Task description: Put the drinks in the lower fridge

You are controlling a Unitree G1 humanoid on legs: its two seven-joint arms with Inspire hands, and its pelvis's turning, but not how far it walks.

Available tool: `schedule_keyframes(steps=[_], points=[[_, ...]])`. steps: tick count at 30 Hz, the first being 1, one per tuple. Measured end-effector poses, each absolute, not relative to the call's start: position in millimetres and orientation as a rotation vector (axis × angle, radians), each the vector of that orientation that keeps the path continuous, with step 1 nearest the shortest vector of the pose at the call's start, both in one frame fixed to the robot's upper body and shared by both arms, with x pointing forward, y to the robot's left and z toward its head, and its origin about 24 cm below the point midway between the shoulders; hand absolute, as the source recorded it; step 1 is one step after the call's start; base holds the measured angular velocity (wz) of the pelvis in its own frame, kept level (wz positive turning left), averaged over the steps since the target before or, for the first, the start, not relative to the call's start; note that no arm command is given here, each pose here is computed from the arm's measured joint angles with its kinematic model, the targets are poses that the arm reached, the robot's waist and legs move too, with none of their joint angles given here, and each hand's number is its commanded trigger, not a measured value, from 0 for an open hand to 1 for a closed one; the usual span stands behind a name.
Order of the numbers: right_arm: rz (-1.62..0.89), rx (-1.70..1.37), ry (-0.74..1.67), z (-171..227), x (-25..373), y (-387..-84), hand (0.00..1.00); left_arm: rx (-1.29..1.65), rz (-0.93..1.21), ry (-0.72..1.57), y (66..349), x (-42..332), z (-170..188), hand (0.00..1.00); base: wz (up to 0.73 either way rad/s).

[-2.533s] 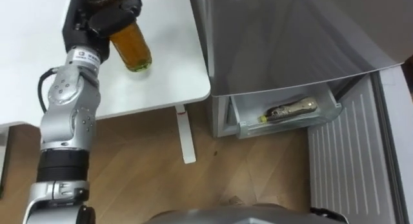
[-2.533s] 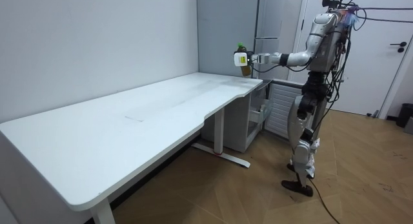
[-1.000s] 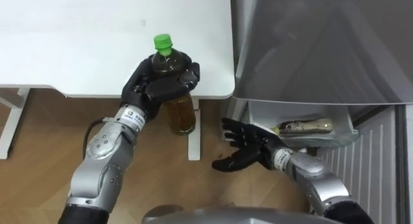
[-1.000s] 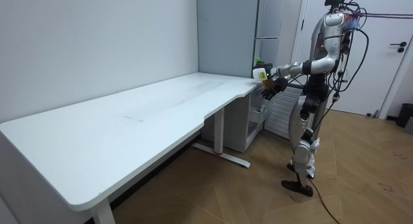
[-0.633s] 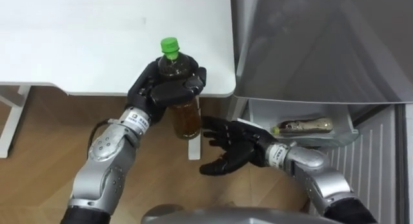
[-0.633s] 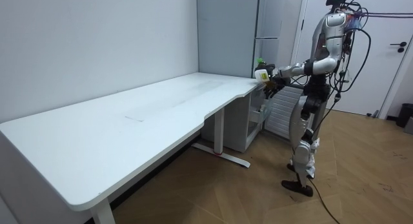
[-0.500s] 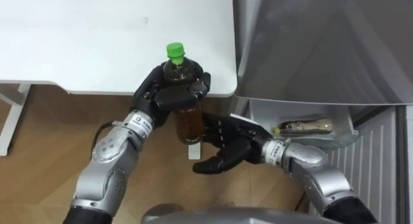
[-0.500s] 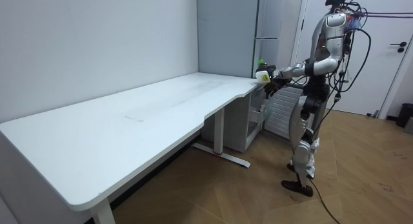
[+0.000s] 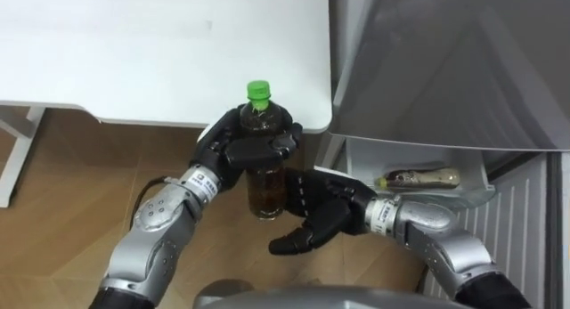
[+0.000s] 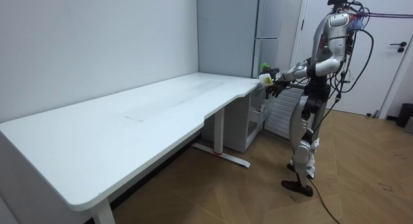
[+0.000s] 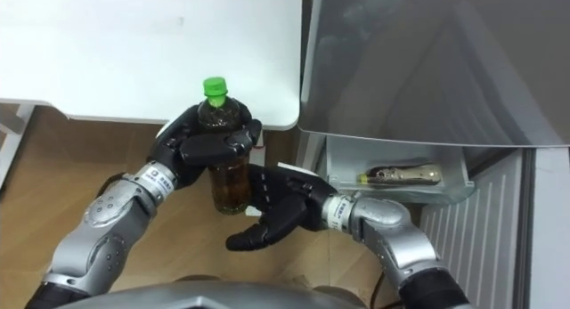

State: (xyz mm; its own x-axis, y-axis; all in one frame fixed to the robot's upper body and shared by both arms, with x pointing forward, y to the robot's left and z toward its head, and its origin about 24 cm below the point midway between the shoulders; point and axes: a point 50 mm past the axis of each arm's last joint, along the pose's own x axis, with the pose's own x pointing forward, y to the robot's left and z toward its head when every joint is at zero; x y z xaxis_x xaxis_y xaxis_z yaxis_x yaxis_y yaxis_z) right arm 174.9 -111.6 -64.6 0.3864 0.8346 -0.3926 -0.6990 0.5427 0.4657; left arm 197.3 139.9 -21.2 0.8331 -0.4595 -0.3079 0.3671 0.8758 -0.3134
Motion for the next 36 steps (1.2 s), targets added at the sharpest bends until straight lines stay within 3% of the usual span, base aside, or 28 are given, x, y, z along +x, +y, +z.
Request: schedule_keyframes(steps=[8, 9, 10, 12, 22, 33, 34, 35, 36], points=[[0.982, 0.303, 0.673, -66.0, 172.0, -112.6, 0.00, -0.225, -0.487, 0.397, 137.8, 195.4, -23.1, 1.00, 0.00], [0.983, 0.304, 0.677, -66.2, 171.5, -112.9, 0.06, -0.224, -0.490, 0.399, 137.4, 195.1, -23.5, 1.00, 0.00], [0.983, 0.302, 0.684, -66.7, 170.8, -113.8, 0.42, -0.223, -0.496, 0.406, 136.4, 194.1, -24.7, 1.00, 0.00], [0.974, 0.312, 0.696, -67.5, 169.9, -115.9, 0.99, -0.223, -0.503, 0.418, 134.8, 192.7, -27.1, 1.00, 0.00], [0.888, 0.252, 0.739, -72.4, 169.8, -123.1, 1.00, -0.253, -0.651, 0.451, 116.0, 183.5, -32.4, 1.00, 0.02], [0.890, 0.261, 0.741, -73.0, 168.1, -118.2, 1.00, -0.292, -0.683, 0.449, 114.5, 184.3, -31.0, 1.00, 0.00], [0.889, 0.269, 0.740, -72.9, 168.2, -118.0, 1.00, -0.295, -0.689, 0.445, 114.3, 185.0, -30.3, 0.88, 0.00], [0.885, 0.274, 0.739, -72.8, 168.3, -117.9, 1.00, -0.292, -0.693, 0.441, 113.9, 186.2, -29.4, 0.40, 0.00], [0.884, 0.276, 0.738, -72.6, 168.5, -117.7, 1.00, -0.293, -0.694, 0.440, 113.7, 186.5, -29.2, 0.00, 0.00]])
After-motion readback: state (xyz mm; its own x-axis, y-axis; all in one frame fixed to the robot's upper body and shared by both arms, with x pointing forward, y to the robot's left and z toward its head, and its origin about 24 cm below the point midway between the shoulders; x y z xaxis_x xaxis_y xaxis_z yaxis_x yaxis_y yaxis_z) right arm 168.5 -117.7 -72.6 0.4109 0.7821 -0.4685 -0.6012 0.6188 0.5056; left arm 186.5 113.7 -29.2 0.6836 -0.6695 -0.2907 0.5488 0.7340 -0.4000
